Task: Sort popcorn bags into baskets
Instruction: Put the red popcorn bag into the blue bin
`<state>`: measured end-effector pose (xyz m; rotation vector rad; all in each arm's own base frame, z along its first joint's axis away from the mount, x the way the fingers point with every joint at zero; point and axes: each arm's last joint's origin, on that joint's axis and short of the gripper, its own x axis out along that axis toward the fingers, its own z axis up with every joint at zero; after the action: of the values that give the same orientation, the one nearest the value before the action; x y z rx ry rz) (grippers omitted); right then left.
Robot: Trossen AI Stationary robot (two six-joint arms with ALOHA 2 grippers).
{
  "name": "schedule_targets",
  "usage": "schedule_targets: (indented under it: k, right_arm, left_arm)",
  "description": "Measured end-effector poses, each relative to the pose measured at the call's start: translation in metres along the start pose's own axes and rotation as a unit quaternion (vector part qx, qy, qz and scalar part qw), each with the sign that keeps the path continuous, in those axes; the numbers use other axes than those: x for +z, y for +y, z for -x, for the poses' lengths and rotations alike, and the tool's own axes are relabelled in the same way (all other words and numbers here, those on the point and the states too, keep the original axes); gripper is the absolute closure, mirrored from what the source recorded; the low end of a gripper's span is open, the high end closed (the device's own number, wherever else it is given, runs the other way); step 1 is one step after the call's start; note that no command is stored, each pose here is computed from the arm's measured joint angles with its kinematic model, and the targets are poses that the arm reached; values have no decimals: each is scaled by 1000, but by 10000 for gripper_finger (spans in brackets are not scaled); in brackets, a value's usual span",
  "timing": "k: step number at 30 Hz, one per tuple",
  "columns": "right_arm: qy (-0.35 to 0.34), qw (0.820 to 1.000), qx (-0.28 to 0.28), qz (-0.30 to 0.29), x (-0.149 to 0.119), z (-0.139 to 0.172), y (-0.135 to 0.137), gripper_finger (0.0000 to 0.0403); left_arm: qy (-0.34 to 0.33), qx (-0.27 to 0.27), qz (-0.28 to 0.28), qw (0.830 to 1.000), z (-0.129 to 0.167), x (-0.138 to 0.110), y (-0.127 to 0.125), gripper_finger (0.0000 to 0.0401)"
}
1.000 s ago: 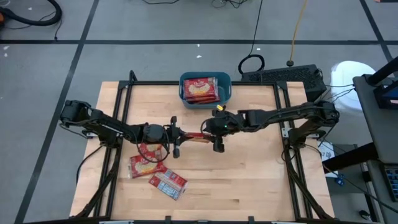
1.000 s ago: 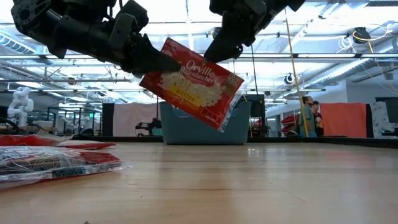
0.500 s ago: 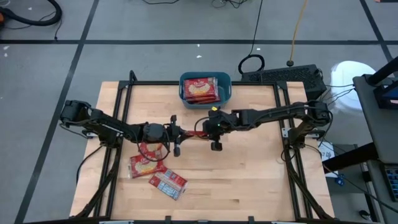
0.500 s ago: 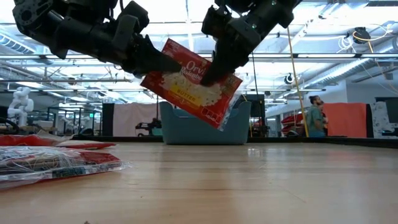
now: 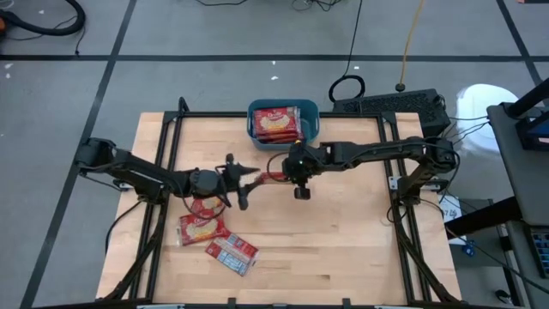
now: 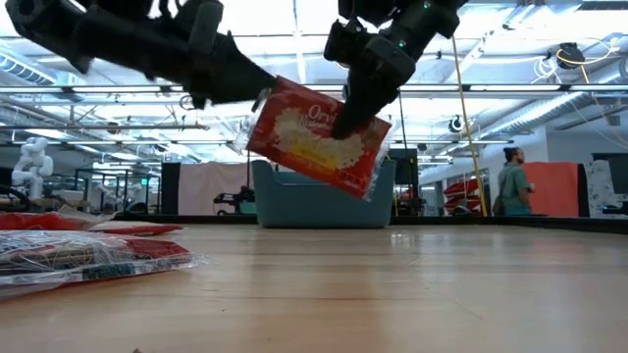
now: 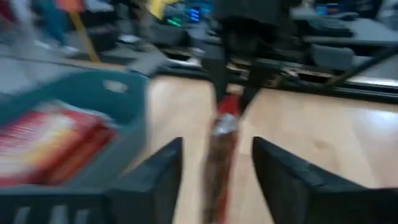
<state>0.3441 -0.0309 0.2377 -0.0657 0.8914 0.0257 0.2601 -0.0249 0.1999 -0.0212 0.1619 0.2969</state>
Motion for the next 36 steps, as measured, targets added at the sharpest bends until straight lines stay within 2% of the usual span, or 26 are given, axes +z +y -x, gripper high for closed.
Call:
schedule_targets:
  k: [5, 10, 15, 20, 24, 28, 36]
  right_arm:
    - [24, 1000, -5, 13, 10, 15, -13, 387]
    - [19, 999, -28, 33, 22, 34, -38, 384]
    - [-5, 997, -65, 40, 33, 53, -71, 384]
    - [-28, 993, -103, 52, 39, 75, -102, 383]
    - [-54, 993, -91, 45, 46, 90, -124, 383]
    - [-49, 994, -79, 51, 52, 95, -142, 383]
    - [25, 997, -34, 68, 59, 80, -176, 383]
  left_arm:
    - [-1, 82, -15, 997, 17, 12, 5, 131]
    - [19, 96, 7, 995, 25, 13, 8, 112]
    - [47, 99, 37, 993, 23, 4, 8, 135]
    - [61, 94, 43, 993, 20, -2, 7, 169]
    - [67, 95, 40, 992, 18, -5, 6, 193]
    - [65, 95, 47, 992, 18, -5, 6, 212]
    - [52, 92, 59, 993, 18, -2, 6, 239]
